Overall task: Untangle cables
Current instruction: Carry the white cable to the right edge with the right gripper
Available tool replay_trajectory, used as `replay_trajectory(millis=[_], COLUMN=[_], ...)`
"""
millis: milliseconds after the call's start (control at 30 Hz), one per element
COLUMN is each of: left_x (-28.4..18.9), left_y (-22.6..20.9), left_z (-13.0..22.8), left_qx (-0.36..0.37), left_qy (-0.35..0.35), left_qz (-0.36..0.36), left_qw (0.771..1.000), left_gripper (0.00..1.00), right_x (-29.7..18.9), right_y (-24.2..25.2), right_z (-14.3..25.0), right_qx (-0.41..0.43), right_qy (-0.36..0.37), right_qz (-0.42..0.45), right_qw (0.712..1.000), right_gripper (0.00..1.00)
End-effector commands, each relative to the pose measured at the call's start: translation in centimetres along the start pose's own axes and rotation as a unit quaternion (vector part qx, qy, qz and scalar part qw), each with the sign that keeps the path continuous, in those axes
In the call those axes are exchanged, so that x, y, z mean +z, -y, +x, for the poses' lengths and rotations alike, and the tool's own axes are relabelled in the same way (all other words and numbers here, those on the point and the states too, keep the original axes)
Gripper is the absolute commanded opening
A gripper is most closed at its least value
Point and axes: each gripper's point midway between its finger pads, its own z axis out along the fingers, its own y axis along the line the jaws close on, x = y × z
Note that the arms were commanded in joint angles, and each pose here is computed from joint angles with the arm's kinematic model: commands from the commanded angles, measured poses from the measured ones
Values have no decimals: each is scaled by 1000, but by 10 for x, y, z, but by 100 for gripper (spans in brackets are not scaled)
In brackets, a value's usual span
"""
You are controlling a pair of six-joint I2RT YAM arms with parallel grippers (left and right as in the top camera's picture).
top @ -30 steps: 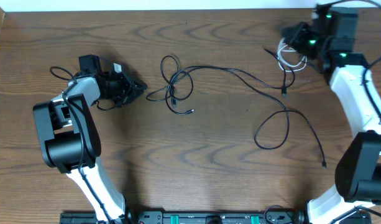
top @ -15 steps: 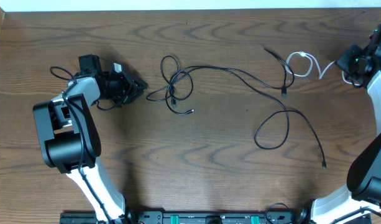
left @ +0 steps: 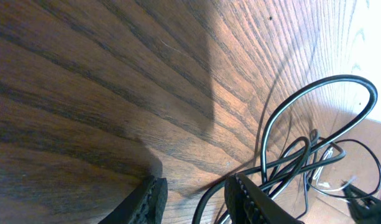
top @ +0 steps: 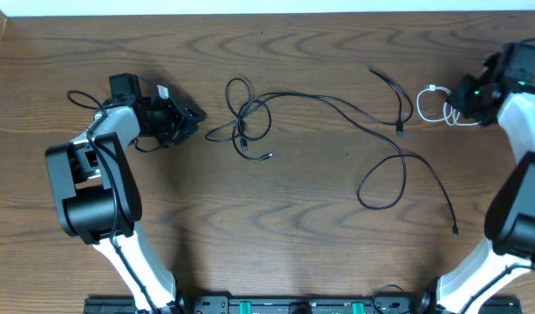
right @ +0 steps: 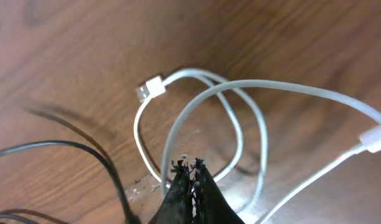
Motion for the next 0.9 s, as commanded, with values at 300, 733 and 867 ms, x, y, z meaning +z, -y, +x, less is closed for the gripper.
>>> replay_trajectory(millis=[300, 733, 867], left_x=[5, 5, 5], left_y=[-35, -35, -35], left_z=[1, 1, 1], left_qx=[-25, -24, -24], left_qy=[8, 8, 8], left_qz=[-71, -71, -71], left_qw=[997, 997, 997], left_gripper=[40, 40, 40], right_x=[87, 46, 29], right_y=[40, 200, 245], right_z=[17, -14, -23], right_qx=[-11, 14, 56], right_qy=[-16, 37, 56], right_qz=[36, 295, 314], right_qw=[999, 955, 946], right_gripper=[1, 1, 1])
